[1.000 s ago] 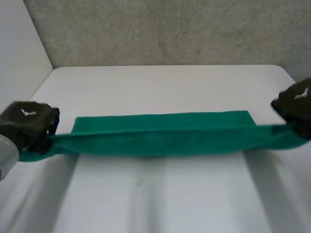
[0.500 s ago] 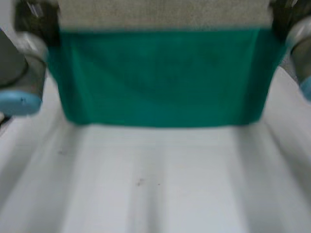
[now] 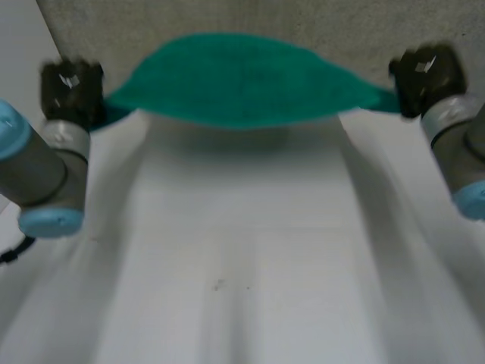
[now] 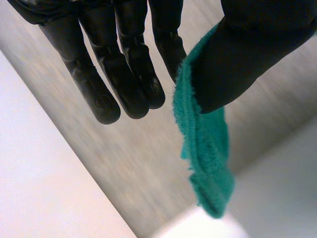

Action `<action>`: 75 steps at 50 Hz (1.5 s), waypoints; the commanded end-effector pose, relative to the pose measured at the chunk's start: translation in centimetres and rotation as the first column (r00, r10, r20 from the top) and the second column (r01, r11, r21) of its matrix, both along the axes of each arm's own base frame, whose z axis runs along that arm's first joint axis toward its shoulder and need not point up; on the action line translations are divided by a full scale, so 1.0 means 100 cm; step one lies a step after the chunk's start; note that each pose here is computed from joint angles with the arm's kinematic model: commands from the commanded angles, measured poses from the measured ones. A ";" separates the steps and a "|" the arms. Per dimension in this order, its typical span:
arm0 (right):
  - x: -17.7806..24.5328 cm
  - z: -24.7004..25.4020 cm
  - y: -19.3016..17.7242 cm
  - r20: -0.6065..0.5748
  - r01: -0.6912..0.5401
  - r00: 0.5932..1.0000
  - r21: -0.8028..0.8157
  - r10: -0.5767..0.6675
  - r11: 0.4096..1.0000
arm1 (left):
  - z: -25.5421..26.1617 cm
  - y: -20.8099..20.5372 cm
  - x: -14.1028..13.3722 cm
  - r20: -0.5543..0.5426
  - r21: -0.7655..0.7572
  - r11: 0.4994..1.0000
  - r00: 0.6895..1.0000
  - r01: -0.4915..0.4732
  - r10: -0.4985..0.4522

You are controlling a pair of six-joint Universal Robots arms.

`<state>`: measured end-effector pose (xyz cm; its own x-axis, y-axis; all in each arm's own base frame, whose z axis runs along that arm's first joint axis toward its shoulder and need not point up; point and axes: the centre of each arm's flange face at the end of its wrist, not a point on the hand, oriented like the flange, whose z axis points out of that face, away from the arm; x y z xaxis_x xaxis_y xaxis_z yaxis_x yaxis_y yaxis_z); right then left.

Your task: Fold the towel.

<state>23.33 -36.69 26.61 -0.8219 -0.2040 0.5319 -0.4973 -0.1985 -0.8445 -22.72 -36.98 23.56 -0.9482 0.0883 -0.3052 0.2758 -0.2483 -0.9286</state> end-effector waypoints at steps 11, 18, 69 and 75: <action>-0.024 -0.094 0.070 -0.290 0.063 0.948 0.579 0.133 0.813 | -0.094 0.098 0.024 0.315 0.555 0.828 0.941 -0.079 -0.122; -0.061 -0.084 0.126 -0.535 0.124 0.782 0.637 0.320 0.761 | -0.071 0.165 0.041 0.371 0.736 0.666 0.895 -0.121 -0.247; 0.044 -0.144 -0.091 -0.223 -0.013 0.974 0.063 0.027 0.998 | -0.124 -0.053 -0.044 0.291 0.130 0.987 0.948 0.094 -0.129; 0.036 -0.090 -0.081 -0.007 -0.014 1.000 0.077 0.015 0.997 | -0.103 -0.043 -0.040 0.283 0.110 0.990 0.951 0.093 -0.121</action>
